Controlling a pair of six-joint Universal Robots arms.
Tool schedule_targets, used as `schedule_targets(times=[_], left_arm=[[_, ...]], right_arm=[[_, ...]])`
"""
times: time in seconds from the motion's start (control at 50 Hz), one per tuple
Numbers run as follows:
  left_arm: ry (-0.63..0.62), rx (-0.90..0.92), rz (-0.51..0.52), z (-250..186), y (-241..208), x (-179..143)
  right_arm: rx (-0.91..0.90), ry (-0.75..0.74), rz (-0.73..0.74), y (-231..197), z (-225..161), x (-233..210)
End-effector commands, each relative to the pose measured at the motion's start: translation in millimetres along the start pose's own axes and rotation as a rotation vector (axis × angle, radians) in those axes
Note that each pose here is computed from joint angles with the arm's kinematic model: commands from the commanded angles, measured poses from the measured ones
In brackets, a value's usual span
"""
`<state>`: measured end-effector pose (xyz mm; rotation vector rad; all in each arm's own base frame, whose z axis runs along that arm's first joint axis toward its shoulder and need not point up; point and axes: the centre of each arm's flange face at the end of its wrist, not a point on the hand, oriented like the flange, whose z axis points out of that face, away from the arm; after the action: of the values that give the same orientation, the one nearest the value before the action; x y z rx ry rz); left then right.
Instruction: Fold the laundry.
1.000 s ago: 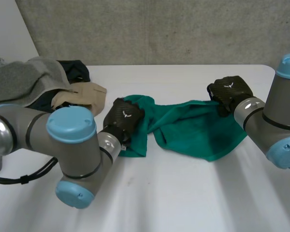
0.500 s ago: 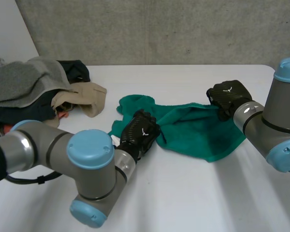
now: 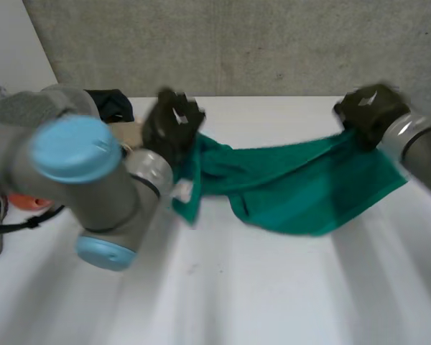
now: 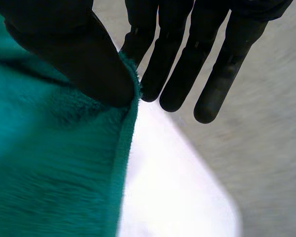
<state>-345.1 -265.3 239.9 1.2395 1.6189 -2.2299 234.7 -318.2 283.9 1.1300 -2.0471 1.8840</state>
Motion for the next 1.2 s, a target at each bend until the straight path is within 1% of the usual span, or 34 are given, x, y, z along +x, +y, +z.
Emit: schedule_targets(times=[0.02, 0.04, 0.06, 0.1, 0.14, 0.18, 0.2, 0.28, 0.34, 0.36, 0.44, 0.54, 0.66, 0.74, 0.76, 0.82, 0.84, 0.88, 0.9, 0.92, 0.96, 0.98, 1.04, 1.06, 1.14, 1.2], left_arm=[[-0.130, 0.034, -0.313, -27.6, -37.7, -81.6], [-0.131, 0.012, -0.340, -29.4, -34.6, -86.2], [-0.132, -0.042, -0.389, -31.1, -25.0, -93.5], [-0.133, -0.100, -0.430, -32.7, -13.6, -98.5], [-0.126, -0.185, -0.480, -33.6, 4.2, -99.7], [-0.101, -0.248, -0.507, -30.3, 21.2, -90.0], [-0.063, -0.301, -0.529, -25.1, 37.8, -75.9], [0.013, -0.370, -0.550, -12.6, 66.2, -46.8], [0.034, -0.394, -0.559, -2.2, 80.4, -34.2], [0.040, -0.412, -0.557, 5.6, 91.6, -27.1], [0.037, -0.431, -0.559, 24.7, 114.8, -15.1], [0.043, -0.421, -0.550, 34.5, 123.5, -8.1], [0.075, -0.430, -0.542, 25.2, 119.6, 1.7], [0.084, -0.348, -0.522, 8.9, 81.0, -6.7], [0.082, -0.310, -0.499, 0.7, 68.0, -10.4], [0.088, -0.264, -0.439, -13.4, 54.3, -11.7], [0.095, -0.232, -0.380, -23.1, 47.5, -10.0], [0.109, -0.204, -0.319, -30.6, 43.6, -6.5], [0.140, -0.175, -0.248, -38.1, 42.4, 0.6], [0.158, -0.161, -0.211, -41.5, 42.4, 4.8], [0.201, -0.138, -0.138, -47.6, 44.7, 14.4], [0.238, -0.118, -0.065, -51.5, 47.8, 22.4], [0.287, -0.107, 0.039, -54.2, 55.5, 33.6], [0.310, -0.112, 0.098, -53.3, 62.6, 40.5], [0.351, -0.114, 0.201, -46.7, 74.2, 56.3], [0.357, -0.114, 0.227, -39.3, 80.6, 61.1]], right_arm=[[0.080, 0.154, -0.151, -55.3, -50.5, 59.9], [0.065, 0.154, -0.159, -53.8, -52.0, 62.8], [0.035, 0.151, -0.169, -48.5, -52.2, 68.1], [0.006, 0.144, -0.178, -42.3, -50.7, 70.5], [-0.034, 0.104, -0.188, -30.2, -42.5, 64.2], [-0.065, 0.068, -0.190, -19.1, -32.9, 56.8], [-0.094, 0.039, -0.183, -8.1, -23.9, 50.3], [-0.138, 0.007, -0.144, 14.9, -2.8, 38.9], [-0.128, 0.008, -0.090, 24.1, 11.7, 30.0], [-0.115, 0.008, -0.052, 29.7, 21.0, 22.4], [-0.099, 0.011, 0.007, 46.4, 40.0, 7.8], [-0.115, 0.030, 0.010, 65.0, 55.2, -3.6], [-0.136, 0.016, 0.000, 68.4, 55.2, -22.8], [-0.148, 0.005, 0.009, 71.5, 51.5, -26.7], [-0.156, -0.003, 0.012, 73.9, 50.5, -28.8], [-0.163, -0.008, 0.015, 76.3, 49.4, -30.3], [-0.168, -0.012, 0.015, 77.6, 48.4, -31.4], [-0.167, -0.013, 0.016, 77.1, 46.8, -30.9], [-0.168, -0.012, 0.017, 76.7, 45.2, -30.1], [-0.166, -0.012, 0.017, 75.9, 44.4, -29.9], [-0.163, -0.010, 0.016, 74.3, 42.2, -29.0], [-0.159, -0.009, 0.015, 72.1, 40.5, -28.5], [-0.159, -0.009, 0.014, 71.4, 38.4, -28.3], [-0.164, -0.013, 0.014, 72.3, 37.4, -29.2], [-0.176, -0.024, 0.018, 76.3, 35.7, -32.7], [-0.185, -0.030, 0.020, 79.2, 34.8, -33.9]])
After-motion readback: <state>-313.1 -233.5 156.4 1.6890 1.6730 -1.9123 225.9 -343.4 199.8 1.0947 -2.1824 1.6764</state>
